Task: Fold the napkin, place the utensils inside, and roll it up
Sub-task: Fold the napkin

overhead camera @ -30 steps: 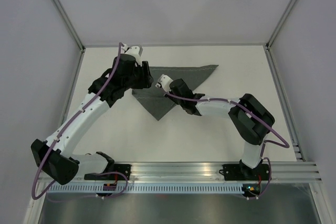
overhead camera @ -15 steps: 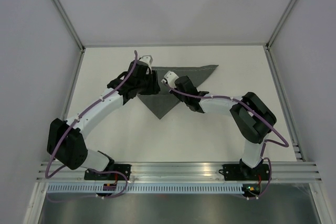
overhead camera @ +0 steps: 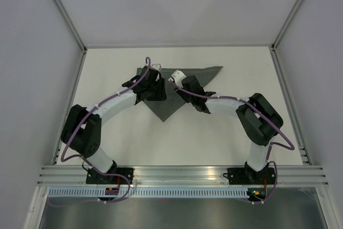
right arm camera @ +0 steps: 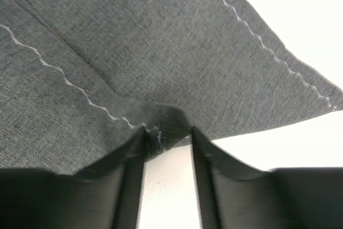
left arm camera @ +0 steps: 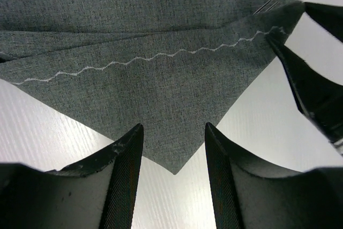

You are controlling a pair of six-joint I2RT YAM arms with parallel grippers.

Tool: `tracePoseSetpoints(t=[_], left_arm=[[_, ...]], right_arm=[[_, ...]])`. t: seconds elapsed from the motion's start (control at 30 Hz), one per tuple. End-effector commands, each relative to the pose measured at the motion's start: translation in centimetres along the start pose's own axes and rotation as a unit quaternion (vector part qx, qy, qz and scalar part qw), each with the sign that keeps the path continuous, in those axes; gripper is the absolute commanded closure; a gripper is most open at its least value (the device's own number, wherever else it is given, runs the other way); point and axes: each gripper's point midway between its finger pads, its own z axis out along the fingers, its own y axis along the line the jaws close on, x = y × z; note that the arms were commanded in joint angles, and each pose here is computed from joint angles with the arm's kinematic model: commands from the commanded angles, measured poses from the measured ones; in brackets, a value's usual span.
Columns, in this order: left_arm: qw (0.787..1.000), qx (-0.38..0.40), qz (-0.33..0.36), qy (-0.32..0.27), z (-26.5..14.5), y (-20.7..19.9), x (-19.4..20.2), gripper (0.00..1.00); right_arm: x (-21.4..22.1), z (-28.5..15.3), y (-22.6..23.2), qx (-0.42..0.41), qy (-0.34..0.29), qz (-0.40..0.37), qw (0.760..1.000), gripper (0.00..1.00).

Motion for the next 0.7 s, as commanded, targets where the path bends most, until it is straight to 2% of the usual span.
tracePoseSetpoints(t=[0.0, 0.03, 0.1, 0.33, 0.37, 0.4, 0.57, 0.6, 0.67], left_arm=[[1.000, 0.010, -0.020, -0.004, 1.3, -0.6, 0.0, 0.46], [1.000, 0.011, -0.020, -0.005, 1.4, -0.6, -0.1, 0.46], [1.000, 0.008, -0.020, 0.001, 2.1, -0.4, 0.2, 0.46], [0.999, 0.028, -0.020, 0.016, 3.4, -1.3, 0.3, 0.46], [0.999, 0.029, -0.022, 0.017, 3.5, -1.4, 0.4, 0.46], [0.999, 0.035, -0.022, 0.018, 3.6, -1.6, 0.4, 0.46], [0.998, 0.051, -0.023, 0.015, 3.9, -2.4, 0.1, 0.47], [0.998, 0.055, -0.024, 0.018, 4.0, -2.5, 0.1, 0.47], [0.998, 0.060, -0.023, 0.018, 4.3, -2.9, -0.1, 0.47]], right_arm=[[-0.8, -0.4, -1.3, 0.003, -0.007, 0.028, 1.000, 0.52], [-1.1, -0.4, -1.8, 0.003, -0.009, 0.034, 0.999, 0.44], [-1.0, -0.4, -2.4, -0.004, -0.002, 0.052, 0.999, 0.41], [-2.6, -0.3, -7.0, 0.004, -0.008, 0.110, 0.994, 0.39], [-1.7, -0.4, -7.2, -0.003, 0.013, 0.118, 0.993, 0.38], [-2.1, -0.1, -8.6, -0.006, 0.009, 0.136, 0.991, 0.39], [0.5, 0.9, -12.7, -0.018, 0.057, 0.233, 0.971, 0.39], [0.8, 1.0, -15.0, -0.006, 0.055, 0.258, 0.965, 0.39], [2.9, 1.5, -16.7, -0.015, 0.075, 0.314, 0.946, 0.39]])
